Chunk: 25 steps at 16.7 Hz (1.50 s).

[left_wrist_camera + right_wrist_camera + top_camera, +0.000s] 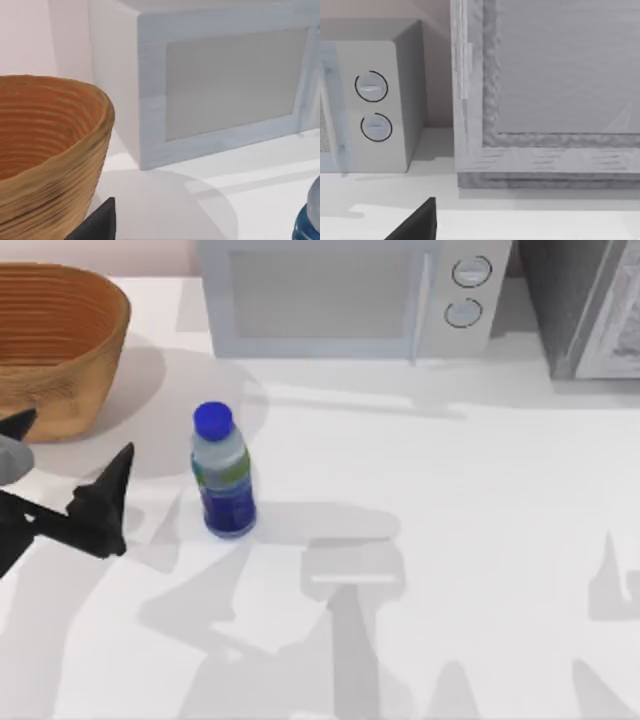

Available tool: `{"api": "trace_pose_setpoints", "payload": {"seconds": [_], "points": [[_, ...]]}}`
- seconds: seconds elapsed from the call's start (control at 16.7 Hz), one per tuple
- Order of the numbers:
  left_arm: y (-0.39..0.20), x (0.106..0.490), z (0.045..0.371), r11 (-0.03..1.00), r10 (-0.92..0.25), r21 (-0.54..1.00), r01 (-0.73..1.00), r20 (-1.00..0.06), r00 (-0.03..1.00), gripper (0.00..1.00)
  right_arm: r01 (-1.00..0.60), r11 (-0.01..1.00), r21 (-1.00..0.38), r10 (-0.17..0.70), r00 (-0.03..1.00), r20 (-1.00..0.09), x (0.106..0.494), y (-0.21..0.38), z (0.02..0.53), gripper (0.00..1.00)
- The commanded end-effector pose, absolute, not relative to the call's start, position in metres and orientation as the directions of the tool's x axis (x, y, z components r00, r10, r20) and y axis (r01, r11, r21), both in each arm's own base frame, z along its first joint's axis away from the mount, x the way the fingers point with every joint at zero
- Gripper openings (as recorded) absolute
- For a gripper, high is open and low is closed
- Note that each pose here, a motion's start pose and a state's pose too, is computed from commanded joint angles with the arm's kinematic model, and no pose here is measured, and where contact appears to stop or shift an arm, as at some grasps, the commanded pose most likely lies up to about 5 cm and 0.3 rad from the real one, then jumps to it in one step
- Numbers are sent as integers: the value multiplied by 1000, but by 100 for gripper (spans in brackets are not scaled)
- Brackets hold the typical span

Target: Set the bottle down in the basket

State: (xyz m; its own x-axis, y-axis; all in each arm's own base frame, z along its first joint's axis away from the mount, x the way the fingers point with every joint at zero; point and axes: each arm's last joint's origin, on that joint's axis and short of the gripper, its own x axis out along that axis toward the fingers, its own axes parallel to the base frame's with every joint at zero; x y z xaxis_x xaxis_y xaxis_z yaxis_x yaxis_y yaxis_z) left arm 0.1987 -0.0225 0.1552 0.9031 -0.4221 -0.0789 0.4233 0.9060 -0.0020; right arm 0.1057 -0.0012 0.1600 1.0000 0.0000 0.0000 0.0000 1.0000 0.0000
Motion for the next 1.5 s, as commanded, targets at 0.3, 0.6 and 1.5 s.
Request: {"api": "trace_pose_setpoints", "payload": {"seconds": [0.3,0.6,1.5], "points": [[-33,228,122,824,-564,-1,566,-89,821,100,0,1000,0,0,1000,0,106,-1,160,100],[-42,241,84,745,-665,-4,668,-97,741,100,0,1000,0,0,1000,0,106,-1,160,100],[-52,249,57,692,-718,-10,721,-105,688,100,0,1000,0,0,1000,0,106,-1,160,100]]}}
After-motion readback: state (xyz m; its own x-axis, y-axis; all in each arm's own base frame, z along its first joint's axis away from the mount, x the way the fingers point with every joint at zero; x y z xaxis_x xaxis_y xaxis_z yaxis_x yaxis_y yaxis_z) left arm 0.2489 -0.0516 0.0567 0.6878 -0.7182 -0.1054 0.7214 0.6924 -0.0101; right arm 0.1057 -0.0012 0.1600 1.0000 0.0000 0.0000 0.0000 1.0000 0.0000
